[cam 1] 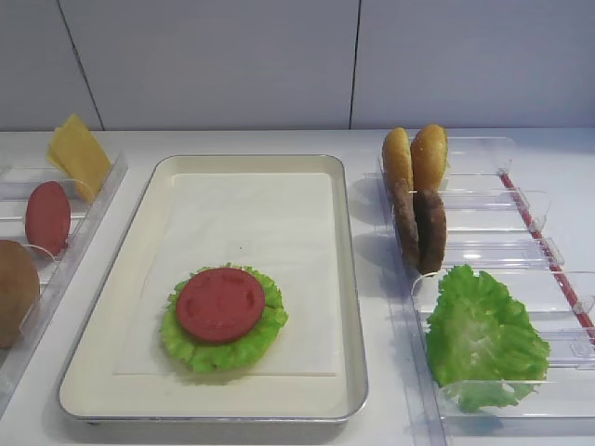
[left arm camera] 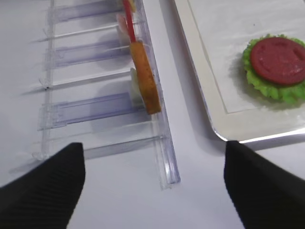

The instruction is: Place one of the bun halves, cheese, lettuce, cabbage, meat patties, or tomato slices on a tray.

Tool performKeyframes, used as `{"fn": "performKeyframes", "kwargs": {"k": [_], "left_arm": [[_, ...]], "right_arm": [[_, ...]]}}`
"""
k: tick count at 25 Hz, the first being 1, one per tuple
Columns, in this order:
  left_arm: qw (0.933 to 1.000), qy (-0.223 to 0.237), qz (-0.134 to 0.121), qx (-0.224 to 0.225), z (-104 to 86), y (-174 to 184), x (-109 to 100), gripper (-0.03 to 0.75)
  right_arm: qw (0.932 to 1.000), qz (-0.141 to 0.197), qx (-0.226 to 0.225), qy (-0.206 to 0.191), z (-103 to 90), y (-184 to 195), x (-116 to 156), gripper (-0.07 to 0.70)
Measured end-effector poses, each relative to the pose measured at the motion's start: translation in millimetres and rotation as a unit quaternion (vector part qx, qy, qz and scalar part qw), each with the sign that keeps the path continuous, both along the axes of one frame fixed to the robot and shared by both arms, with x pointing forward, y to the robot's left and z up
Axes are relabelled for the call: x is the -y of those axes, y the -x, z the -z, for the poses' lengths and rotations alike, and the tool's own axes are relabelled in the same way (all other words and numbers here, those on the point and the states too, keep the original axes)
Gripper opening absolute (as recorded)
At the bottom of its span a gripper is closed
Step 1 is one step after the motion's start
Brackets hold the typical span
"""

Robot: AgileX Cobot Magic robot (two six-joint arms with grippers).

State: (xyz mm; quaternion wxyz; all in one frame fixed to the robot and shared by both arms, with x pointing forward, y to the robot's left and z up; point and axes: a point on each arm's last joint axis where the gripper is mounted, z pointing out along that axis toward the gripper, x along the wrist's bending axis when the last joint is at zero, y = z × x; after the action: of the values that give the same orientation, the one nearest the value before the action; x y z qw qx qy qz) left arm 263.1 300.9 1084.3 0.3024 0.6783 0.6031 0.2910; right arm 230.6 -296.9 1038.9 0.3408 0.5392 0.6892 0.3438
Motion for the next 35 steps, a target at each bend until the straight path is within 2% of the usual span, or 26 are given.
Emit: {"fn": "performKeyframes", "kwargs": {"k": [5, 8, 20, 35], "left_arm": [[0.9998, 0.008, 0.002, 0.016, 29.1, 19.8, -1.1, 0.557], [0.999, 0.011, 0.002, 0.042, 42.7, 31.9, -2.5, 0.545], [0.9983, 0.001, 0.01, 0.057, 44.3, 36.4, -3.1, 0.477], [0.9983, 0.0, 0.01, 0.057, 44.3, 36.4, -3.1, 0.469]], "right_arm": [[1.0, 0.0, 0.0, 0.0, 0.0, 0.0, 0.0, 0.393], [1.0, 0.0, 0.0, 0.0, 0.0, 0.0, 0.0, 0.393], [1.0, 0.0, 0.0, 0.001, 0.0, 0.0, 0.0, 0.393], [1.0, 0.0, 0.0, 0.001, 0.0, 0.0, 0.0, 0.393]]}}
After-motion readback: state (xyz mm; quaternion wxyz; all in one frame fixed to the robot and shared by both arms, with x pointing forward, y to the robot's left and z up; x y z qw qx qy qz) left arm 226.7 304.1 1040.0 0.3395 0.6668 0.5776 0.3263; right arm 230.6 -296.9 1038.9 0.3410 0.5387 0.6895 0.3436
